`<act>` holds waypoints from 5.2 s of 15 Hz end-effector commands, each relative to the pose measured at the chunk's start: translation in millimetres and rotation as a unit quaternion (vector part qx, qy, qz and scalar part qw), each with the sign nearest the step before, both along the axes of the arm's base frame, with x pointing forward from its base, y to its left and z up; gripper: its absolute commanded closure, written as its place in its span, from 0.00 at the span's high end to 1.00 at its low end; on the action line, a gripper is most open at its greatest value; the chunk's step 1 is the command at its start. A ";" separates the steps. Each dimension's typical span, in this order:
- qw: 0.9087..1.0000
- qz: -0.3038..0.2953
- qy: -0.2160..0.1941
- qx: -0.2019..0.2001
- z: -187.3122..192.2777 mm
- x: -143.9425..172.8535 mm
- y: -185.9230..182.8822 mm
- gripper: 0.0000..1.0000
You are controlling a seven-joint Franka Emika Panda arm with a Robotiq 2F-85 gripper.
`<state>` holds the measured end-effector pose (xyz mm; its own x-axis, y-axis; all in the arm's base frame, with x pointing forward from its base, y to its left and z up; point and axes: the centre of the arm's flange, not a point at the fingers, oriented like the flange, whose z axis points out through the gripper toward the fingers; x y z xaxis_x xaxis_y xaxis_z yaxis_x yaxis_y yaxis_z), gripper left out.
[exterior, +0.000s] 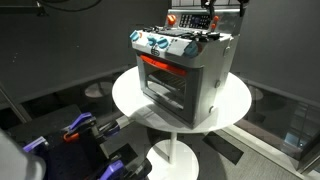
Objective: Press the top right orange button on the stove
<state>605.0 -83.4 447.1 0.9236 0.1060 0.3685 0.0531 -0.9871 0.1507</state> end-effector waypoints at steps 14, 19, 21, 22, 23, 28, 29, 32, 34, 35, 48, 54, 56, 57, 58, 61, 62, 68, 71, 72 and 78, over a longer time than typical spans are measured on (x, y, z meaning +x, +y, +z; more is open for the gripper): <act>0.999 -0.009 -0.008 0.031 -5.1 42.5 6.2 1.00; 0.999 -0.007 -0.010 0.034 -7.3 50.2 8.0 1.00; 0.999 -0.006 -0.011 0.034 -8.6 53.9 7.9 1.00; 0.999 -0.006 -0.011 0.033 -9.1 56.0 7.6 1.00; 0.999 -0.006 -0.012 0.033 -9.2 57.8 7.1 1.00; 0.999 -0.008 -0.014 0.030 -10.6 66.9 3.1 1.00; 0.999 -0.009 -0.014 0.029 -10.7 68.5 2.4 1.00; 0.999 -0.011 -0.011 0.030 -9.9 65.9 0.3 1.00; 0.999 -0.014 -0.008 0.029 -7.7 57.5 -1.3 1.00; 0.999 -0.015 -0.004 0.030 -6.5 52.5 -2.3 1.00; 0.994 -0.057 0.081 0.047 17.1 -27.2 -35.4 1.00; 0.979 -0.072 0.180 0.061 23.9 -79.3 -37.2 1.00; 0.975 -0.073 0.203 0.060 27.7 -97.5 -34.5 1.00; 0.973 -0.073 0.210 0.058 30.2 -106.1 -32.7 1.00; 0.972 -0.071 0.215 0.057 32.5 -114.9 -30.9 1.00; 0.972 -0.067 0.220 0.053 40.8 -140.7 -25.8 1.00; 0.972 -0.066 0.219 0.051 43.5 -148.5 -24.0 1.00; 0.977 -0.059 0.201 0.045 59.2 -189.5 -12.8 1.00; 0.978 -0.053 0.195 0.049 65.2 -203.4 -3.9 1.00; 0.979 -0.051 0.193 0.049 66.5 -206.9 -1.1 1.00; 0.981 -0.046 0.185 0.048 69.3 -215.8 9.8 1.00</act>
